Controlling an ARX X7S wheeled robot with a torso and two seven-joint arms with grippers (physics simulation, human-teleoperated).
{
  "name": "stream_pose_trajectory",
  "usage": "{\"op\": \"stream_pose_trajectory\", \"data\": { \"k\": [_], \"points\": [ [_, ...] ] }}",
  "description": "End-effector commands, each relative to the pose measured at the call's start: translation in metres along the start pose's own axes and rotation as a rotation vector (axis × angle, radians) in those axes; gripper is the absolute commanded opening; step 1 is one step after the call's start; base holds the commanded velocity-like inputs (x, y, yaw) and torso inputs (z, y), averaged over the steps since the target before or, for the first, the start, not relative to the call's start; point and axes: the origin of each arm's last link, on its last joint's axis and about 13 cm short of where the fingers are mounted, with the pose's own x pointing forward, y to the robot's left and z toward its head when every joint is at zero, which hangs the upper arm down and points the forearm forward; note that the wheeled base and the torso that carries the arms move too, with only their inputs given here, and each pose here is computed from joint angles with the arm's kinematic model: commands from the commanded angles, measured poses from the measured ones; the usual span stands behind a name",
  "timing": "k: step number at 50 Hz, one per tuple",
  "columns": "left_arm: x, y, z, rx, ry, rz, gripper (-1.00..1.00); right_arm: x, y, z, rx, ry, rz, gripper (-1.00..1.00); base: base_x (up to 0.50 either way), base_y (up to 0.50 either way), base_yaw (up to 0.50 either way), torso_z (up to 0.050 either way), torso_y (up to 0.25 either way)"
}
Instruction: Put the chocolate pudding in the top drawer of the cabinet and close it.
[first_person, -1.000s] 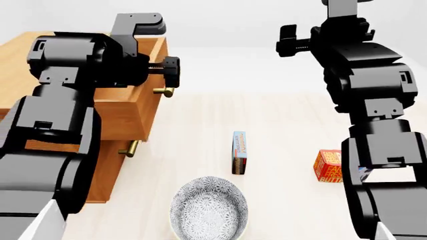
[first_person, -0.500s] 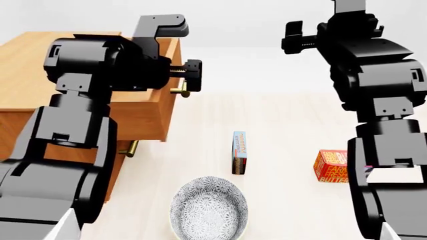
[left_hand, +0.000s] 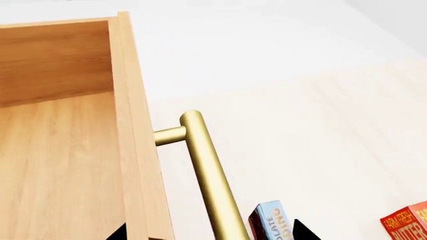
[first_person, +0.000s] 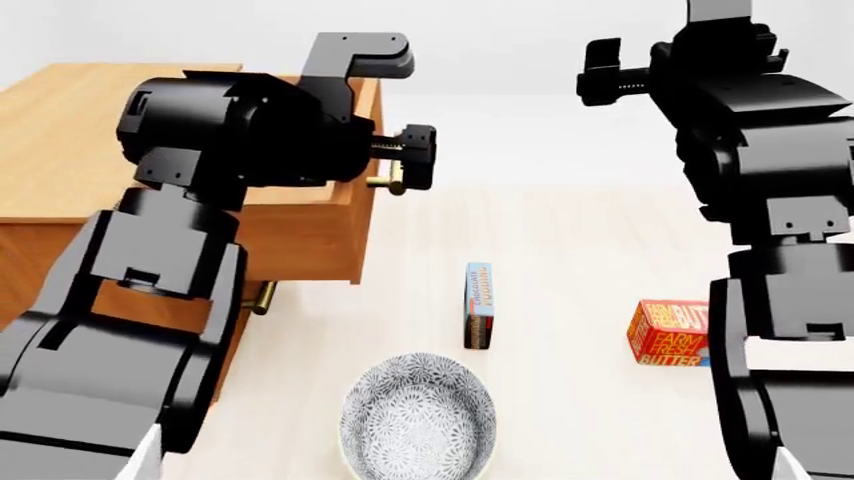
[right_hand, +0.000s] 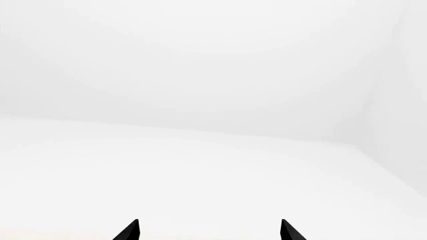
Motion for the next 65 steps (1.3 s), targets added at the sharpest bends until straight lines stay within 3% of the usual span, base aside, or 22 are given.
{"op": "stream_pose_trajectory", "data": {
  "k": [1, 32, 40, 56, 65],
  "points": [
    [0.007, -0.025, -0.011, -0.026, 0.053, -0.152, 1.0, -0.003, -0.005, 0.001, 0.001, 0.0, -0.012, 1.0, 0.0, 0.0, 0.0, 0.0, 0.0],
    [-0.01, -0.06, 0.0, 0.036, 0.015, -0.262, 1.0, -0.007, -0.008, -0.004, 0.012, 0.008, -0.024, 1.0, 0.0, 0.0, 0.0, 0.0, 0.0],
    [-0.026, -0.05, 0.023, 0.055, -0.048, -0.221, 1.0, -0.006, -0.006, -0.003, 0.014, 0.006, -0.019, 1.0, 0.0, 0.0, 0.0, 0.0, 0.0],
    [-0.092, -0.034, 0.077, 0.113, -0.248, -0.145, 1.0, -0.008, 0.001, -0.014, 0.027, 0.016, -0.001, 1.0, 0.0, 0.0, 0.0, 0.0, 0.001],
    [-0.106, -0.001, 0.084, 0.136, -0.443, 0.005, 1.0, -0.011, 0.006, -0.022, 0.033, 0.027, 0.023, 1.0, 0.0, 0.0, 0.0, 0.0, 0.0]
  ]
}}
